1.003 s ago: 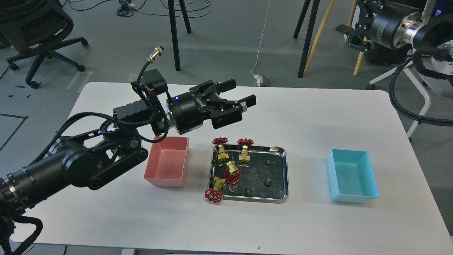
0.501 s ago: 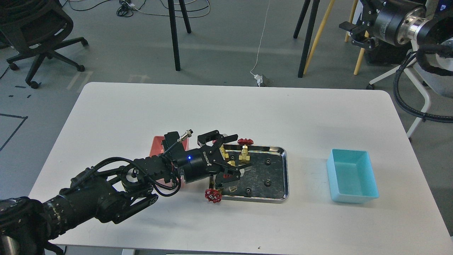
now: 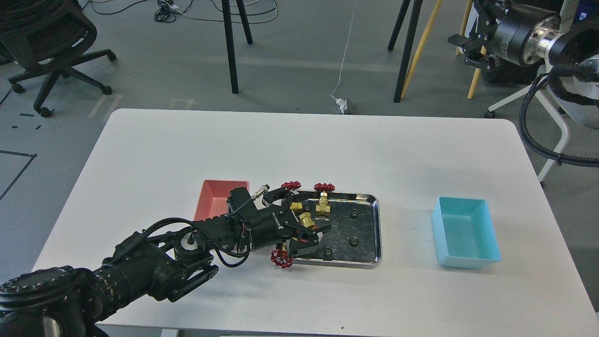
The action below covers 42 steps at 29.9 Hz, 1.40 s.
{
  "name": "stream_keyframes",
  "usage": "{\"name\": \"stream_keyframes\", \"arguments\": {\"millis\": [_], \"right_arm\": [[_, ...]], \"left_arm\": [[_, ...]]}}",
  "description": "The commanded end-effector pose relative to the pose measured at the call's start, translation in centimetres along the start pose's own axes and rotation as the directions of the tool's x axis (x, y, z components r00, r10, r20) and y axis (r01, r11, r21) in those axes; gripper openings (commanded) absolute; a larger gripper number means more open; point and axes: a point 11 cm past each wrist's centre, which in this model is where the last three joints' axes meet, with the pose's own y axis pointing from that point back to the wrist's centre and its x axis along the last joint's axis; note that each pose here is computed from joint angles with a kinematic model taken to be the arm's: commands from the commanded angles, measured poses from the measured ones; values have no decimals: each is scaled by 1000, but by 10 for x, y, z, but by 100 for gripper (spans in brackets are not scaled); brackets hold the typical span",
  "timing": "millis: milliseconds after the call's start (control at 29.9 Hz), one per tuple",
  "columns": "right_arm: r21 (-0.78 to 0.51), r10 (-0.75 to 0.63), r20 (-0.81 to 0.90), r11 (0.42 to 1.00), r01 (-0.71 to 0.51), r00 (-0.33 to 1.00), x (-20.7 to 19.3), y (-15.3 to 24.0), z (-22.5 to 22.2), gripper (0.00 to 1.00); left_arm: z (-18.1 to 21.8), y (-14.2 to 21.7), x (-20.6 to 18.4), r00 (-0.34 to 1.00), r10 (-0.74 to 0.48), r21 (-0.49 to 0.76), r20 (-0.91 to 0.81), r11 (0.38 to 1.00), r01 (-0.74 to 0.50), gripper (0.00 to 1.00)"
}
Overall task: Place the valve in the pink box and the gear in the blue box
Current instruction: 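Lower the left hand onto a red-handled brass valve and grasp it, then lift the grasped valve off the tray with the left hand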
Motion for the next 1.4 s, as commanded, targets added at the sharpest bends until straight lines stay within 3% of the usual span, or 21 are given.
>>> {"name": "stream_keyframes", "arguments": {"millis": [0,702,1136,1237,1370], "right_arm": [[-4,4,3,1000,-4,1000,1,-1,2,99],[-8,16,3,1000,-15,1000,5,0,3,99],[-30,20,-3,999,-20,1000,5,-2,10,99],[-32,26,-1,999,-26,1000,7,-2,11,99],[-31,26,-2,999,-26,1000,7,-2,10,99]], "left_arm": [[5,1,-12,999,-43,-17,10,999,44,93],[-4,5,-16,998,-60,18,-5,998,60,65],[-9,7,-18,998,-68,35,-2,997,68,17],[-6,2,-9,999,-32,31,-21,999,33,16],[-4,-10,32,970,150,74,-192,988,-138,17]]}}
